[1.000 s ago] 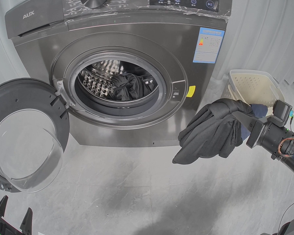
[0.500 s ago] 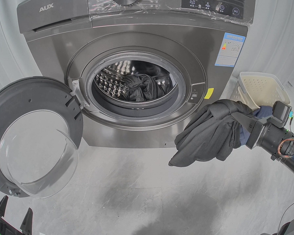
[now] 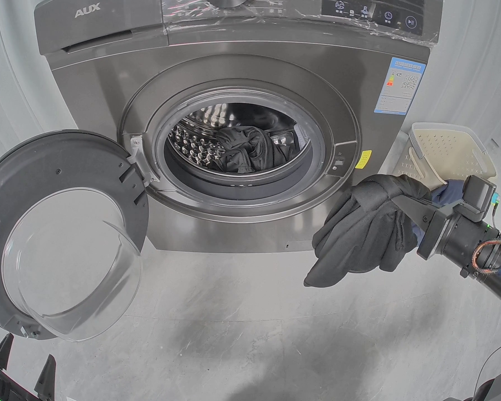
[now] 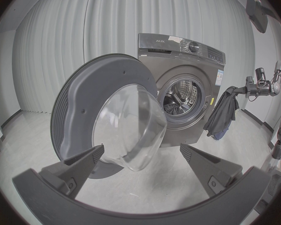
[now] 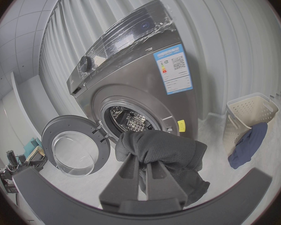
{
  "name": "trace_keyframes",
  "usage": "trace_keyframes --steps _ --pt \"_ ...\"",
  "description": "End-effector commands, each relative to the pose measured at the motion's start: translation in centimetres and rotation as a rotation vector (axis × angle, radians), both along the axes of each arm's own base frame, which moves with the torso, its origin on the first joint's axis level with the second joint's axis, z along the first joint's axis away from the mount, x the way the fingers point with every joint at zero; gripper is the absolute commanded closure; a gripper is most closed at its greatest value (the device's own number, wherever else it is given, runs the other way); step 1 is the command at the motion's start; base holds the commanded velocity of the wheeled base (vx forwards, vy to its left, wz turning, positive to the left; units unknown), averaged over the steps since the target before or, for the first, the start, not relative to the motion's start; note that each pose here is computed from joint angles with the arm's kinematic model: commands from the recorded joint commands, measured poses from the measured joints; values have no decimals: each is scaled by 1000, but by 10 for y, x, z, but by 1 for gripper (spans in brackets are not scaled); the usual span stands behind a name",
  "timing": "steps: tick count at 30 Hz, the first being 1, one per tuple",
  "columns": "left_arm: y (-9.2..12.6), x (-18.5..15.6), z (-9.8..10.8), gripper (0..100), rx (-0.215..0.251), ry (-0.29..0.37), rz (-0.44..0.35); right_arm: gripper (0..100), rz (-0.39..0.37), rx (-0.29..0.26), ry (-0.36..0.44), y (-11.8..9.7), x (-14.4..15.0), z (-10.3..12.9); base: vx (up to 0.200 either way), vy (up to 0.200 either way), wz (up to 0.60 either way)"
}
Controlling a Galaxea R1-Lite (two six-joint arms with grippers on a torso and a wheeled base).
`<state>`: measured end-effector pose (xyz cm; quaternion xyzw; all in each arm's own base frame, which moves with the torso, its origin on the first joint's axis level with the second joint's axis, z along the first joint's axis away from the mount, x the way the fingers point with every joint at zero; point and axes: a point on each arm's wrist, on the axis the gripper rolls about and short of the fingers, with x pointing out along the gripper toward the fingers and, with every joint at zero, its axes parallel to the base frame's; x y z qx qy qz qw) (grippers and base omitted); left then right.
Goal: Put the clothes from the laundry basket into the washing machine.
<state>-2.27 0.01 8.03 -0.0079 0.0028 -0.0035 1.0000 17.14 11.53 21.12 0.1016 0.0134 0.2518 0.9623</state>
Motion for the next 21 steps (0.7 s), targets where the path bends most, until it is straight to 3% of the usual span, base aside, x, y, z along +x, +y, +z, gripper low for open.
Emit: trace_keyframes --steps 1,8,15,21 --pt "0 0 -5 0 13 1 2 100 46 17 -1 9 -1 3 0 0 0" --pt "0 0 -5 0 30 1 10 100 126 20 30 32 -4 -1 0 0 0" --pt "0 0 -5 0 28 0 4 100 132 84 19 33 -4 4 0 0 0" --pt "0 0 -5 0 28 0 5 100 134 75 32 36 -1 0 0 -200 0"
